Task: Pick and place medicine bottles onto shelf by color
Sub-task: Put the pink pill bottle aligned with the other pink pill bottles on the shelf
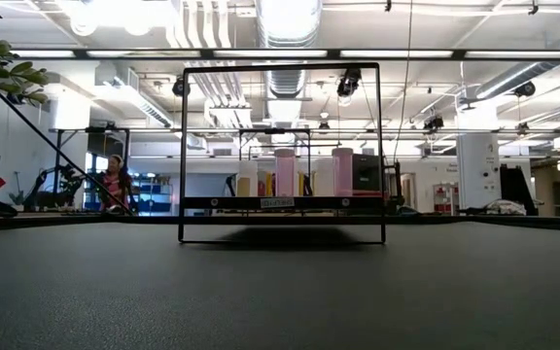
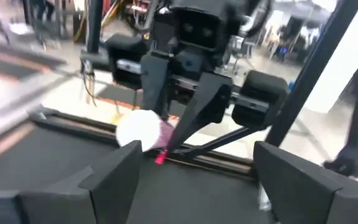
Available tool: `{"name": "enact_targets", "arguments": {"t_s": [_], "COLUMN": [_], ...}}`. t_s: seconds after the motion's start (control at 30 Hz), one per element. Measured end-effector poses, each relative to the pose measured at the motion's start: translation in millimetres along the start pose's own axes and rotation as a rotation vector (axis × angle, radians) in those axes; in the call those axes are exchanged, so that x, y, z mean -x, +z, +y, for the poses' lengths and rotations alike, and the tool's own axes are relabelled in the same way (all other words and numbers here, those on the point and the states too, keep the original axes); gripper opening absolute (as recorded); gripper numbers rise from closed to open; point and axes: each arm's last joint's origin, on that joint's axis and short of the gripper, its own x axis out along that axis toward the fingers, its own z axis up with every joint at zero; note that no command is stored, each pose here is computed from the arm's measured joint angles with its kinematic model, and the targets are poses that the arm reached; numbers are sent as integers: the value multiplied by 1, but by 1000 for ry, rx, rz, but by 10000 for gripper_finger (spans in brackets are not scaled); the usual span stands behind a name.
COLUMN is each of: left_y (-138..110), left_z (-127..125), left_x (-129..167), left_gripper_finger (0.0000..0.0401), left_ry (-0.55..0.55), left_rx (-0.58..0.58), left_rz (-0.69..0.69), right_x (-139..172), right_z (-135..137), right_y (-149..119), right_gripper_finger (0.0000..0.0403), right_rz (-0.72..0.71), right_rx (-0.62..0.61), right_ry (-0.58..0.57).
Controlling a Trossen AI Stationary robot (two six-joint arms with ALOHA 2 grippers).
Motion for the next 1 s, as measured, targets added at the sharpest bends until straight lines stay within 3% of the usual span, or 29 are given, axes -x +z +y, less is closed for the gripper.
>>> {"name": "enact_targets", "arguments": {"t_s": [0.17,0.33,0.5,1.0], "left_y": [2,5,6,4], "left_z": [5,16,19,22], "left_x": [-2,-5,-7,-11], "left_gripper_finger": [292,292,293,293], "left_ry": [58,114,27,43], "left_rx": [-142,-142,-135,-136], "left_rz": [-14,-27,-5,1], "right_x": [-3,-4,-5,-6], "right_z": [-6,-8,-9,-8], "right_y": [2,3,3,11], "right_gripper_finger": [102,99,99,98], "right_rz": [8,5,4,-68], "right_rx": [26,61,97,153], "right_ry": [10,18,12,32]}}
